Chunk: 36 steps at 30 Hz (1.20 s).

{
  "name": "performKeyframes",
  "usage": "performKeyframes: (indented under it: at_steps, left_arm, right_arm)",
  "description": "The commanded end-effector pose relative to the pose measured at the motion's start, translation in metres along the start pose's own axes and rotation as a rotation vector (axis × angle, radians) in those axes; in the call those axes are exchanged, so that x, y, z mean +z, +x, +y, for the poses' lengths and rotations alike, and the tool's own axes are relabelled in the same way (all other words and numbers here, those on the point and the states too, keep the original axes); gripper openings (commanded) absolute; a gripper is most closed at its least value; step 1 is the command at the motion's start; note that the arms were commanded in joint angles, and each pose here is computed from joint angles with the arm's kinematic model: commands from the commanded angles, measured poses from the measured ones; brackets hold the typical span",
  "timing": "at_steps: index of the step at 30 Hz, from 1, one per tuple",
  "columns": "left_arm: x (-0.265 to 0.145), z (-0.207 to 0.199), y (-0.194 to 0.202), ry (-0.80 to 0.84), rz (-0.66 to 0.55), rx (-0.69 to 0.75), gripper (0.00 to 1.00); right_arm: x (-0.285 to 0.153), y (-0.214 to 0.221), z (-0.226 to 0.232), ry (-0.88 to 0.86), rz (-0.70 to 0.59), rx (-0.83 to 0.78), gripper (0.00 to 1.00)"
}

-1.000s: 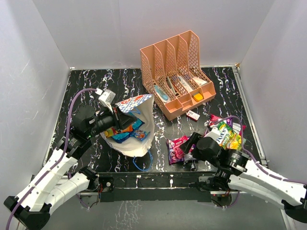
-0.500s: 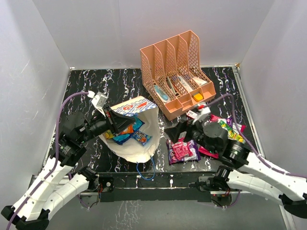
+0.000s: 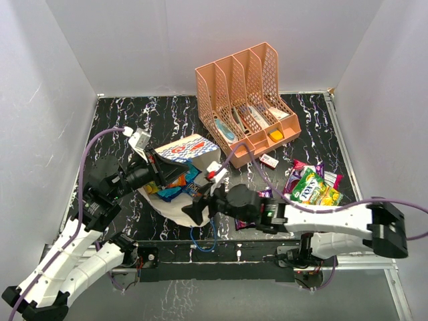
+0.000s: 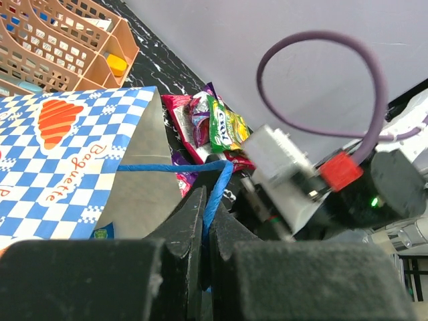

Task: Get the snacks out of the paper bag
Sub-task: Take out the snack from the paper bag.

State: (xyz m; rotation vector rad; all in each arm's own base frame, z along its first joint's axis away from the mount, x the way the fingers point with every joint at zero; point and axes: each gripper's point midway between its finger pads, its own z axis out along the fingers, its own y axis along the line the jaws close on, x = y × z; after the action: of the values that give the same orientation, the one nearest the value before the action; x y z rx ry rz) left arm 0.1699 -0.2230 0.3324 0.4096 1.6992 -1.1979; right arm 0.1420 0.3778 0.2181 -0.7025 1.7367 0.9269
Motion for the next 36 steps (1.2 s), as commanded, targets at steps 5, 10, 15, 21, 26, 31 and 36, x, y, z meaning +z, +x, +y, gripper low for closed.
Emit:
performKeyframes:
  at_steps: [5,10,15,21,26,31,36]
  left_arm:
    - [-0.004,-0.017,-0.011,0.064,-0.025,0.031,0.00]
    - [-0.005,-0.020,-0.006,0.093,-0.029,0.015,0.00]
    - [-0.005,-0.021,0.001,0.111,-0.016,-0.003,0.00]
    - [-0.005,-0.021,0.001,0.114,-0.010,0.009,0.00]
    - [-0.005,-0.023,0.000,0.127,-0.020,0.000,0.00]
    - [-0.005,-0.024,-0.001,0.125,-0.023,-0.003,0.00]
    - [-0.007,-0.024,0.001,0.126,-0.015,-0.007,0.00]
  right_arm:
    - [0.046,-0.039,-0.033,0.309,-0.238,0.024,0.87]
    - [0.065,0.004,-0.047,0.372,-0.117,-0.037,0.88]
    - [0.072,0.025,-0.063,0.331,-0.021,-0.066,0.88]
    - [0.081,0.053,-0.071,0.320,0.153,-0.232,0.91]
    - [0.091,0.041,-0.081,0.412,0.054,-0.109,0.92]
    - [0.114,0.024,-0.074,0.424,-0.101,0.130,0.92]
    - [0.142,0.033,-0.081,0.475,-0.126,0.201,0.96]
